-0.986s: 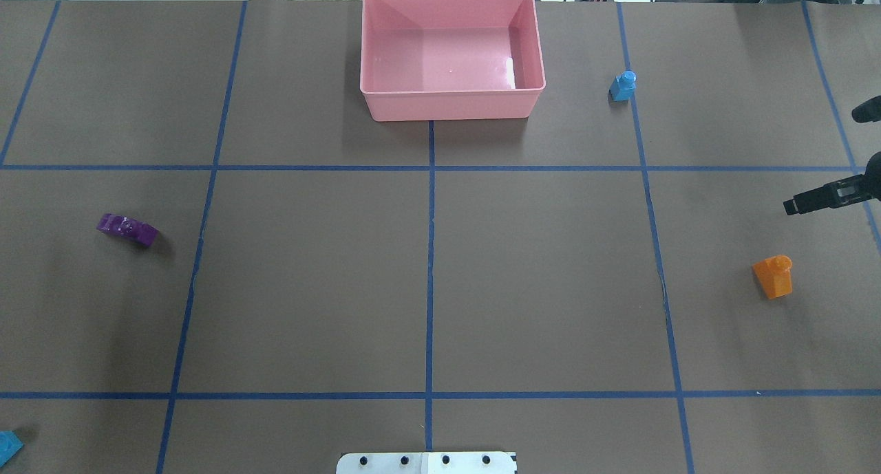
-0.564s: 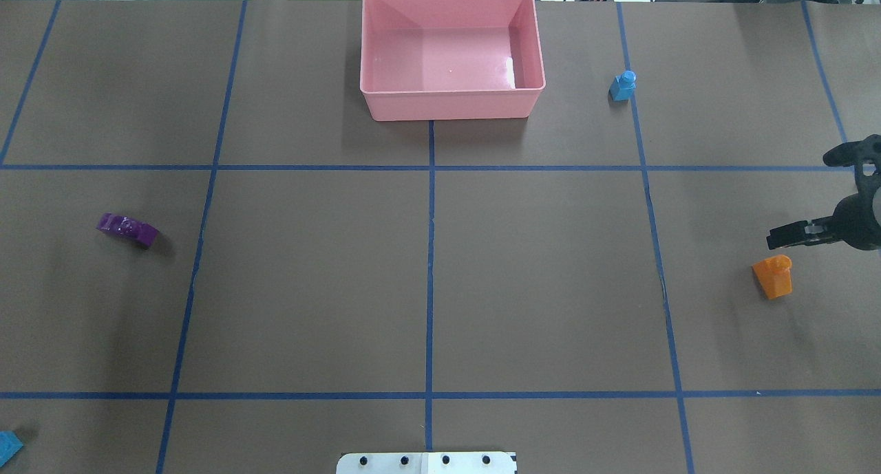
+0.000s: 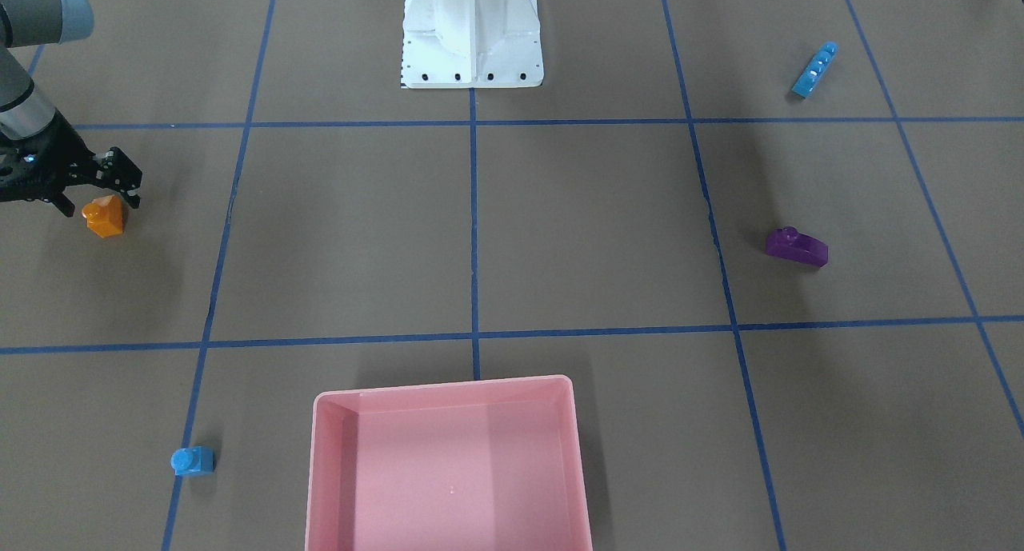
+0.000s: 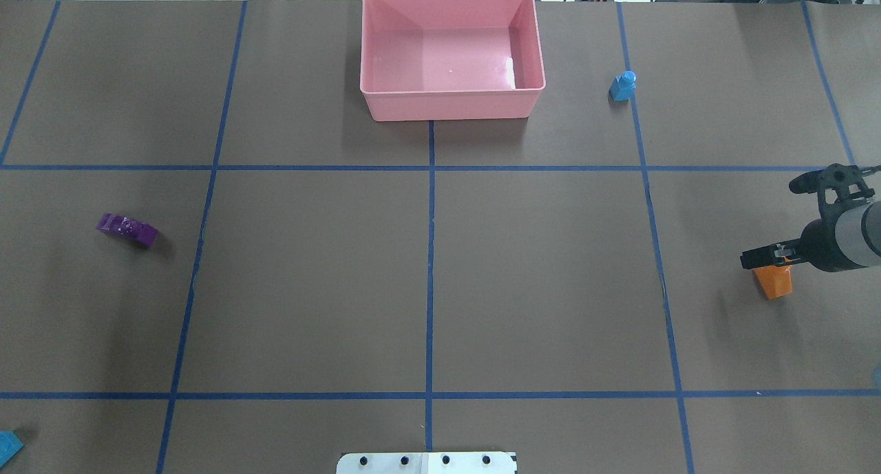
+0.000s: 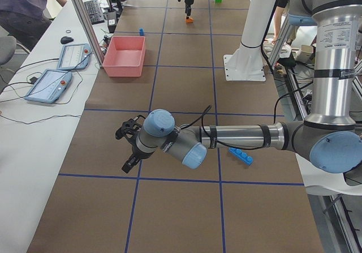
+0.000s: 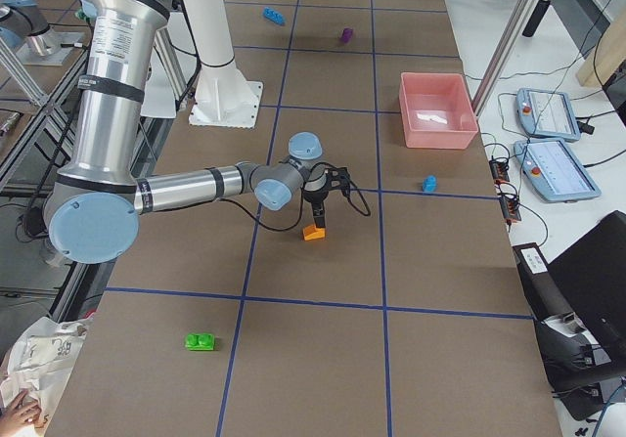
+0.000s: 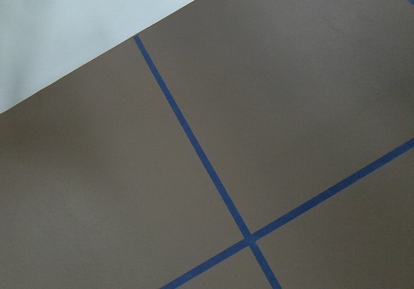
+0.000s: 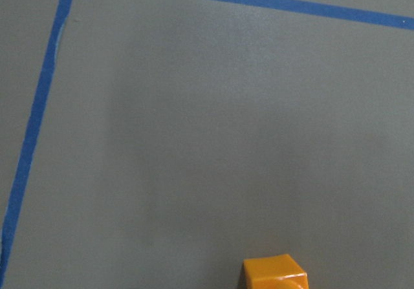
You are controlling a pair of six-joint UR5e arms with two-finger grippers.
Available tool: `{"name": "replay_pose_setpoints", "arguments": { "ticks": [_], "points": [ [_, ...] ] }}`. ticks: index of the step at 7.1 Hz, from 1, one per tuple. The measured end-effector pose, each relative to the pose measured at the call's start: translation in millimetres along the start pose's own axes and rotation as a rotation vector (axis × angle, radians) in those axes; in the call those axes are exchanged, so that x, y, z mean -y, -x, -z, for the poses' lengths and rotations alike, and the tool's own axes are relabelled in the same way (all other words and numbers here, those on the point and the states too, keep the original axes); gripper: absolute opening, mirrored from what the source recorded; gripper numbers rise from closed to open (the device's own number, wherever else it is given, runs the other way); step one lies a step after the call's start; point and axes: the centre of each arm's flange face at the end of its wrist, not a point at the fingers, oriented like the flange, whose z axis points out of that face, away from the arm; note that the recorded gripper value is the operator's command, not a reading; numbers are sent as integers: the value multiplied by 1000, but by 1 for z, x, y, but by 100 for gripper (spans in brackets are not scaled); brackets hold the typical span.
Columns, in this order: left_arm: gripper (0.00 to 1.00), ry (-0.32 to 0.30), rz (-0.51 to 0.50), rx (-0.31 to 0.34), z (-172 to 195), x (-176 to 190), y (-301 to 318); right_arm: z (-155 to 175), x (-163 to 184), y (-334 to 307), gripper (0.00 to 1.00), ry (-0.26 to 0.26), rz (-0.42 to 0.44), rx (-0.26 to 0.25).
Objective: Put all blocks into box
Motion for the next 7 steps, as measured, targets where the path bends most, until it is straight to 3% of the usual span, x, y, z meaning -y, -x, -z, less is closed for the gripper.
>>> {"name": "replay_pose_setpoints", "arguments": {
  "ticks": [4, 5, 6, 7],
  "points": [
    [100, -3, -3, 0, 0, 3, 0, -18, -7, -15, 79, 15, 39, -38],
    [100, -4, -3, 0, 1, 3, 0, -23, -9, -20, 72, 22, 46, -49],
    [100, -4, -3, 0, 1, 3, 0, -28, -10, -23, 46, 27, 54, -61],
    [100, -4, -3, 0, 1, 3, 0, -32, -12, -25, 5, 29, 62, -71]
  ]
}}
